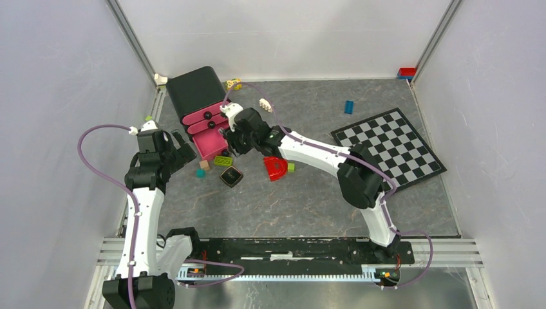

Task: Organize the makeup
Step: Place the makeup in the drawer.

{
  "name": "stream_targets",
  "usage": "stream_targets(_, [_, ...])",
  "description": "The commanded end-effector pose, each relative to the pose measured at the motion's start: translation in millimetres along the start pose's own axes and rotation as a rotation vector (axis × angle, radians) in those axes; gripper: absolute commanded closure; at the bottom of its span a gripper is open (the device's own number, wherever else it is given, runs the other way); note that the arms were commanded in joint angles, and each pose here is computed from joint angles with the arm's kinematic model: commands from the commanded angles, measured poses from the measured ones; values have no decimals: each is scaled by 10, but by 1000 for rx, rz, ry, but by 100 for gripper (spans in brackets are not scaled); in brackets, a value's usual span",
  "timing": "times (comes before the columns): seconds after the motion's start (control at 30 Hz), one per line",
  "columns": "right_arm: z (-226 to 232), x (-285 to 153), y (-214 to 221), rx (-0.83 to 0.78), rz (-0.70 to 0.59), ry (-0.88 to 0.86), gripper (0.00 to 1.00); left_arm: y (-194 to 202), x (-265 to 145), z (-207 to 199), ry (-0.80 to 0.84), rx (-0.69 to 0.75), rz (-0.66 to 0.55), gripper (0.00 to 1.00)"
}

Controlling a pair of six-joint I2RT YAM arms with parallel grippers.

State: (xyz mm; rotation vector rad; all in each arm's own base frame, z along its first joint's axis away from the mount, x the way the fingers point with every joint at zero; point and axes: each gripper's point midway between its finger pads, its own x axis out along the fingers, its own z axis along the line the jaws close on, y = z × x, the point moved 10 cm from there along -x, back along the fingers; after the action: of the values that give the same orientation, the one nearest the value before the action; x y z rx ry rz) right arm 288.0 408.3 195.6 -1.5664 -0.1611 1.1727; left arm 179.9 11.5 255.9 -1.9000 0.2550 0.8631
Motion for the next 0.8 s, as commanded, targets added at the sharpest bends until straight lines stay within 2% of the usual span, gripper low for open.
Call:
stream_targets(0.0, [-7, 157, -278, 38, -140, -36, 75, -64, -13, -5, 11, -1, -50, 0])
stream_targets(0.47, [101, 683, -479, 180, -398, -198, 76, -66, -18, -6, 12, -1, -53, 0])
stream_targets(0.77, [229, 846, -464, 185, -504, -250, 76, -64, -17, -7, 14, -1, -51, 0])
